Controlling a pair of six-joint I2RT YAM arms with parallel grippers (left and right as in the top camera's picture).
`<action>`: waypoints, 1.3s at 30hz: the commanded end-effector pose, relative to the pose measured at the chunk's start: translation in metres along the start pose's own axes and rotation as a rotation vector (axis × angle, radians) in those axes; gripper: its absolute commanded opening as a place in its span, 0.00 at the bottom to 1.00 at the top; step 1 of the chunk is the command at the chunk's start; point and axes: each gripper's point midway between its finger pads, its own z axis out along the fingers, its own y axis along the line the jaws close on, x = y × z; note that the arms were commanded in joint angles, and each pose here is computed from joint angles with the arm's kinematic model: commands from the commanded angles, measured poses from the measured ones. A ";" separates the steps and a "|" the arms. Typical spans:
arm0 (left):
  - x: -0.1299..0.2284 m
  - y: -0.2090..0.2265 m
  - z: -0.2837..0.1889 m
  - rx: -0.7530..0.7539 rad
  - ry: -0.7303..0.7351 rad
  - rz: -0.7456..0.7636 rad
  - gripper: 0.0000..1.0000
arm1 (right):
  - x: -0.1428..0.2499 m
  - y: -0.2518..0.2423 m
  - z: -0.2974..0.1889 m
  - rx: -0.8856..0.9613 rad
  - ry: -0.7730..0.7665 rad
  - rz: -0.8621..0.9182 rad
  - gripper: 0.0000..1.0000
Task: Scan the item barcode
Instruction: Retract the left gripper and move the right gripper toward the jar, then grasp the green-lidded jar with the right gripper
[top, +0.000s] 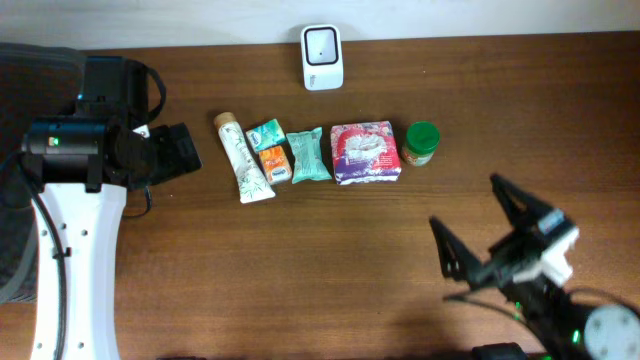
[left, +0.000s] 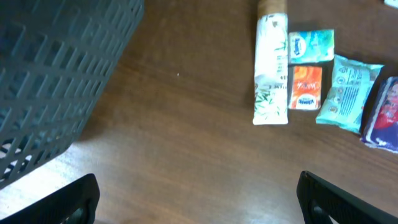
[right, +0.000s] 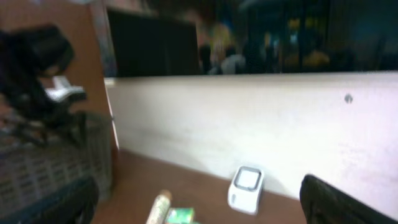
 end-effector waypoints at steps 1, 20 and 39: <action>-0.001 0.002 -0.005 0.001 -0.017 -0.019 0.99 | -0.004 -0.017 0.031 0.023 0.230 -0.051 0.98; -0.001 0.002 -0.005 0.001 -0.017 -0.019 0.99 | 0.136 -0.030 0.104 0.124 1.098 0.438 0.99; -0.001 0.002 -0.005 0.001 -0.017 -0.019 0.99 | 0.192 -0.034 0.156 0.047 1.107 0.537 0.99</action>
